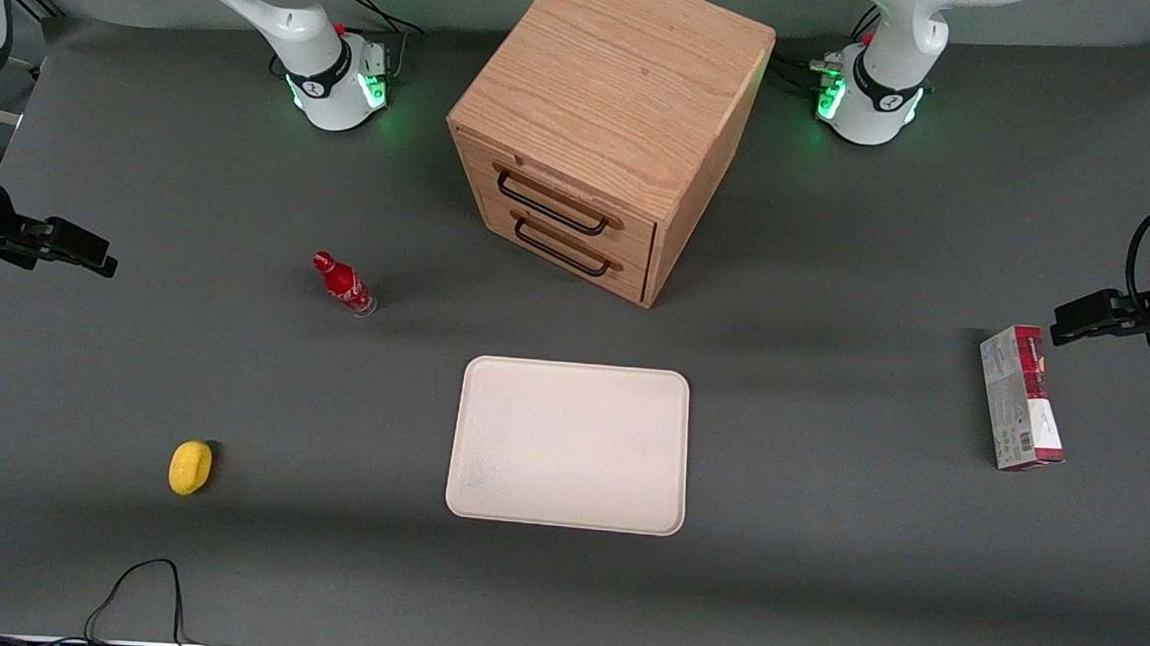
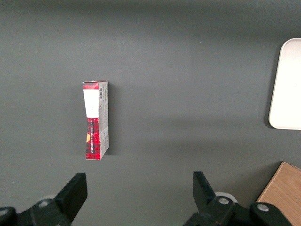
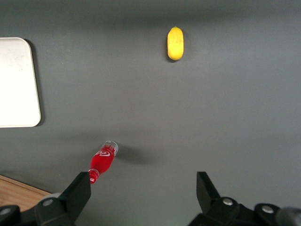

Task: Open upper drawer
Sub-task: 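Move the right gripper from rest toward the cabinet's upper drawer handle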

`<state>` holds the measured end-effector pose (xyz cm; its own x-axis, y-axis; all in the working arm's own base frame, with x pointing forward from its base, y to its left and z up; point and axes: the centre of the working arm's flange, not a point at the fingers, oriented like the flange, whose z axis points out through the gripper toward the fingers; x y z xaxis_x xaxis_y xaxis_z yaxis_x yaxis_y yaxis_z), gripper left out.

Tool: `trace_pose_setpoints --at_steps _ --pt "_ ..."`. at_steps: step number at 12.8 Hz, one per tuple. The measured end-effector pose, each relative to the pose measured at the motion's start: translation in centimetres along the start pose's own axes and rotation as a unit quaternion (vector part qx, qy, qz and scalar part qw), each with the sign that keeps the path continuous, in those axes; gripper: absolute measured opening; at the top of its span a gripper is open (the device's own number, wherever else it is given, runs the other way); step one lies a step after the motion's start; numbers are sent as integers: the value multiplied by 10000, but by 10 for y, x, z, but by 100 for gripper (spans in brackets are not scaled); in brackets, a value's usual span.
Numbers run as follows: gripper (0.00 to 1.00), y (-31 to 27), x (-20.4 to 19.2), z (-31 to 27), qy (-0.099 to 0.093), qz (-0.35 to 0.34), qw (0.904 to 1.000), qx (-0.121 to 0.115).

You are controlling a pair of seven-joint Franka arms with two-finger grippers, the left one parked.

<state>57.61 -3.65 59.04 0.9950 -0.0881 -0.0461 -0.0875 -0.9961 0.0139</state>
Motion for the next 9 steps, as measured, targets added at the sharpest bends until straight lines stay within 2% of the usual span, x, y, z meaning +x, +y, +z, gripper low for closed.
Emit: trace_pose_setpoints --at_steps 6,9 --pt "100 -7 -2 -9 39 -91 10000 4" --pt "100 -74 -2 -4 10 -679 9977 -9"
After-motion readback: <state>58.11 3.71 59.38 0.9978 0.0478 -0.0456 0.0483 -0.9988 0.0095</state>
